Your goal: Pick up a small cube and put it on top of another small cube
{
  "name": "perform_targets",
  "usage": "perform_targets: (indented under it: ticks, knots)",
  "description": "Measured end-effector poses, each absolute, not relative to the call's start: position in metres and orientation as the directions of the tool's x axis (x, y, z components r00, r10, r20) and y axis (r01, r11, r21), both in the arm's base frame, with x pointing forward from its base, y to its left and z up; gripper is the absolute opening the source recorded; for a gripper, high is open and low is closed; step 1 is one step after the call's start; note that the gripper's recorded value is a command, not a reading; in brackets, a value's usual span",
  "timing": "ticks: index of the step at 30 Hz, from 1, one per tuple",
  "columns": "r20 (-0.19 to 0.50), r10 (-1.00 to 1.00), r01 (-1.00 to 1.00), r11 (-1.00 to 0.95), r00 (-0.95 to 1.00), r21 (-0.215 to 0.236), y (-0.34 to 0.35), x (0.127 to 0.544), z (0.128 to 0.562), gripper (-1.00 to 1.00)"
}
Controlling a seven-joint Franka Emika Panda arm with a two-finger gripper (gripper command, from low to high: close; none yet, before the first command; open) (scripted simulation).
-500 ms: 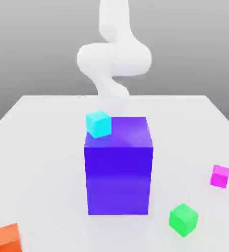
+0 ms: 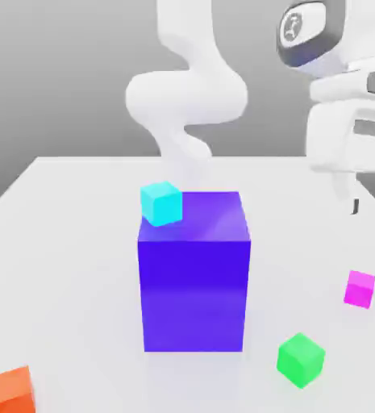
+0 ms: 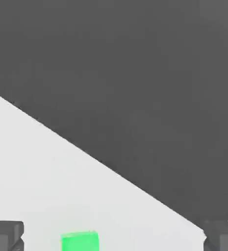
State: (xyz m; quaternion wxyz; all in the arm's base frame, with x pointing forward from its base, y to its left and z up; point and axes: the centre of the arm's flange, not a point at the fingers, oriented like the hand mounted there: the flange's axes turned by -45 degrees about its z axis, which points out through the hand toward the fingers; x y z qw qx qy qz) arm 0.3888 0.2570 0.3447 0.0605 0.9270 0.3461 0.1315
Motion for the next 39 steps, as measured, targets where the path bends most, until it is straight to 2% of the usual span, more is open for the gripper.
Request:
perform_targets:
  ticks: [4, 9, 12, 18, 19, 26, 35, 39]
  knots:
    - [0.097, 0.794, 0.782, -0.607, 0.600, 0.140, 0.306, 0.329, 0.270, 0.00]
    - [0.011, 0.893, 0.892, -0.451, 0.451, 0.019, 0.334, 0.254, 0.198, 0.00]
    - [0.009, 0.900, 0.900, -0.435, 0.435, -0.001, 0.338, 0.246, 0.176, 0.00]
    - [0.004, 0.902, 0.902, -0.431, 0.431, -0.002, 0.337, 0.243, 0.131, 0.00]
    - [0.002, 0.903, 0.903, -0.430, 0.430, -0.001, 0.337, 0.243, 0.127, -1.00]
    - [0.003, 0.903, 0.903, -0.430, 0.430, -0.002, 0.337, 0.243, 0.128, -1.00]
    - [0.003, 0.901, 0.901, -0.434, 0.434, 0.000, 0.336, 0.244, 0.188, -1.00]
    - [-0.004, 0.712, 0.712, -0.703, 0.703, 0.012, 0.297, 0.306, 0.205, -1.00]
